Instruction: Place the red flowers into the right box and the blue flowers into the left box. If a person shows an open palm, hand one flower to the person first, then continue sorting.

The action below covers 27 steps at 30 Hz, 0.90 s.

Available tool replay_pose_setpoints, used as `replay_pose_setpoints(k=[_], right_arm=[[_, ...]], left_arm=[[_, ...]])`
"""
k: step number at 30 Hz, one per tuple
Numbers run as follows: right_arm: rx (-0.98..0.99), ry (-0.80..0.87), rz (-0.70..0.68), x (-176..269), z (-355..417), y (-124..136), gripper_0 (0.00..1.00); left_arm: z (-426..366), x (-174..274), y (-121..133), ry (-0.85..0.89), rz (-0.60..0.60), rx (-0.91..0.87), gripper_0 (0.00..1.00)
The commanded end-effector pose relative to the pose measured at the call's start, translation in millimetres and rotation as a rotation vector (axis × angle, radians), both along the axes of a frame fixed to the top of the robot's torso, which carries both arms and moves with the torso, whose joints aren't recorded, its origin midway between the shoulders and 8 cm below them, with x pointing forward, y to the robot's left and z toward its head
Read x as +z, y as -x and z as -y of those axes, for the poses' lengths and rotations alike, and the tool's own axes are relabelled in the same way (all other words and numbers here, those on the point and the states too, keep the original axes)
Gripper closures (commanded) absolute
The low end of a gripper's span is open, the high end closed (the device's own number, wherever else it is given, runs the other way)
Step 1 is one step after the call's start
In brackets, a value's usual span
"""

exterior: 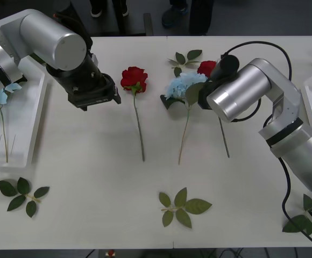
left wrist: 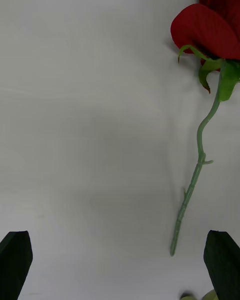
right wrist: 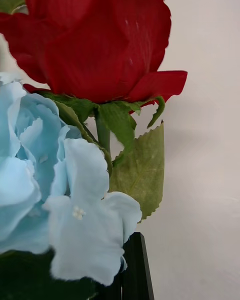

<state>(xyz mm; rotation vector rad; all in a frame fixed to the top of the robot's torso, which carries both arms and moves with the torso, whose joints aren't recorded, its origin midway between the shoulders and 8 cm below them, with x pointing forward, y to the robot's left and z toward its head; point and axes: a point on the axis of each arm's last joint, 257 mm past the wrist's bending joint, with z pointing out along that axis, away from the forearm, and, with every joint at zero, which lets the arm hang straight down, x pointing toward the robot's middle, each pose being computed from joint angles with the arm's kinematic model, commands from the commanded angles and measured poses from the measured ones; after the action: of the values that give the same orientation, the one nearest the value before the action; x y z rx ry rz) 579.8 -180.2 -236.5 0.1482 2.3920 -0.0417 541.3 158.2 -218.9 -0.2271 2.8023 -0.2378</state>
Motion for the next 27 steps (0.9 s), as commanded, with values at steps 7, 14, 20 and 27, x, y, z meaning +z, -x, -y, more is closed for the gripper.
replay_pose_setpoints(k=[7, 14, 20, 27], right_arm=[[-0.078, 0.014, -0.041, 35.3, 36.8, 26.3, 1.0], [-0.088, 0.034, -0.037, 29.7, 45.0, 27.4, 1.0], [-0.077, 0.026, -0.025, 26.8, 42.4, 25.8, 1.0], [-0.082, 0.036, -0.02, 28.4, 45.6, 24.8, 0.64]], left_arm=[[52.5, -22.8, -3.4, -0.054, 0.083, 0.062, 0.0], [64.8, -47.0, -7.0, -0.105, 0.12, 0.048, 0.0], [76.3, -65.8, -17.8, -0.09, 0.148, 0.058, 0.0], [85.8, -75.9, -27.3, -0.082, 0.178, 0.065, 0.0]])
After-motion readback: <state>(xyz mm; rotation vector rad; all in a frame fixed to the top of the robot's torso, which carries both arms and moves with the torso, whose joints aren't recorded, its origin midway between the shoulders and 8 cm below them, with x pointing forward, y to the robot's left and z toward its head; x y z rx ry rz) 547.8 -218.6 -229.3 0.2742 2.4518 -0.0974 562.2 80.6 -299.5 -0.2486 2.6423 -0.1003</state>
